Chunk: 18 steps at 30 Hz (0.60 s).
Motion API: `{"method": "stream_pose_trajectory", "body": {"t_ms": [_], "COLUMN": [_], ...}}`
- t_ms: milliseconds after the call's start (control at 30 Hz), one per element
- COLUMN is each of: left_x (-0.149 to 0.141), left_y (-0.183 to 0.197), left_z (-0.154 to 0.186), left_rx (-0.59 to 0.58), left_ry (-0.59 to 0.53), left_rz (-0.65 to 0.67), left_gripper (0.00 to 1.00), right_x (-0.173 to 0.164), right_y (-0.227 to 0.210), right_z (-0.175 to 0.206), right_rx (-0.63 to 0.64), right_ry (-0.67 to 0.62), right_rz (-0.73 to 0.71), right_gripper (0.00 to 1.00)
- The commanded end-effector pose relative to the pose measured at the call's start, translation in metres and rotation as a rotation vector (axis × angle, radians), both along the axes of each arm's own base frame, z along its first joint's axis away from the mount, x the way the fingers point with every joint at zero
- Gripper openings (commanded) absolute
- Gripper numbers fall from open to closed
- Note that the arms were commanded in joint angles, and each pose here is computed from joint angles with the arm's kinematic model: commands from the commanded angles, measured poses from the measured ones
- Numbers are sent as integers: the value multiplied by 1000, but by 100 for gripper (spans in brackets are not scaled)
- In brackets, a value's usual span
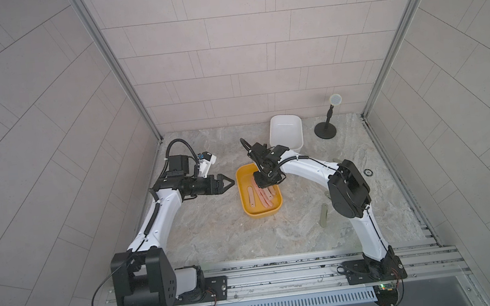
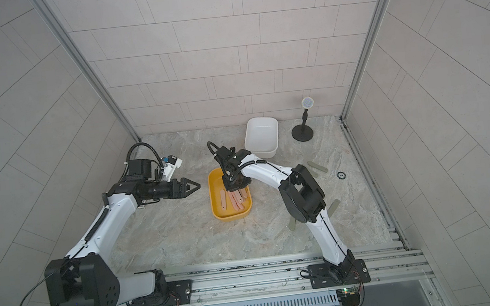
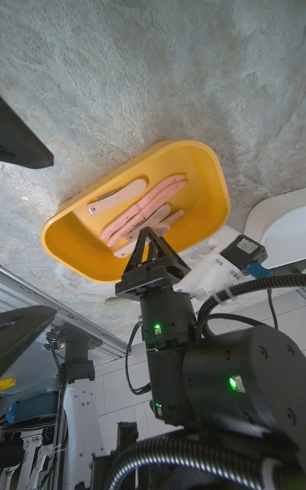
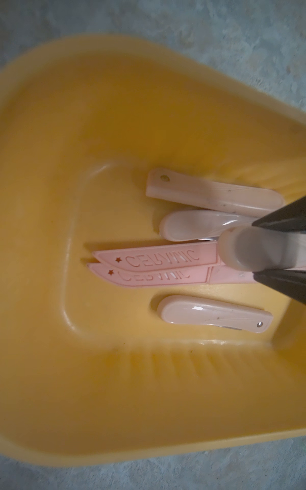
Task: Place the fruit knives into the storage box by color
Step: Place the fruit knife in the storage box.
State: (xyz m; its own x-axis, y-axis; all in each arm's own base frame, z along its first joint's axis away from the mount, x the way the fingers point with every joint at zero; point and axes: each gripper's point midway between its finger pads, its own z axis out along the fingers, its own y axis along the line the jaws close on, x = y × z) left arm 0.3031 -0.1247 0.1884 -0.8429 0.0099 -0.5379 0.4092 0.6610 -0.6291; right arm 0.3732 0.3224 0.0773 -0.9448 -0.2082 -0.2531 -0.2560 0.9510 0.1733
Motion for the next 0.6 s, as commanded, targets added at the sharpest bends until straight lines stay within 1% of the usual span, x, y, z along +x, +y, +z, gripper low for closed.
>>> {"method": "stream_pose_trajectory", "body": {"t_ms": [0, 100, 167, 267, 300, 367, 467, 567], "left_x": [2, 3, 3, 3, 3, 3, 4, 6], "left_y": [3, 4, 5, 7, 6, 7, 9, 13], "left_z": [-6, -8, -7, -6, -7, -8, -10, -13], "left_rx": [13, 25, 34, 44, 45, 49, 66, 94], "left_ry": [-2, 5, -2, -8, -6, -7, -7, -11], "left_rz": [3, 8, 13, 18, 17, 19, 28, 39], "left_gripper": [88, 88, 88, 88, 88, 88, 88, 87], "right_x": [3, 1, 1, 3, 3, 5, 6, 7], "right_y": [-7, -5, -5, -7, -7, -7, -8, -14], "right_z": [-4, -5, -4, 2, 5, 17, 40, 62], "right_rx": [-1, 9, 10, 10, 12, 32, 69, 78], "right_ry": [12, 23, 21, 4, -4, -35, -93, -139], "right_rz": [-8, 6, 10, 10, 9, -1, -11, -12], "right_gripper": [25, 30, 39, 51, 53, 58, 63, 67]}}
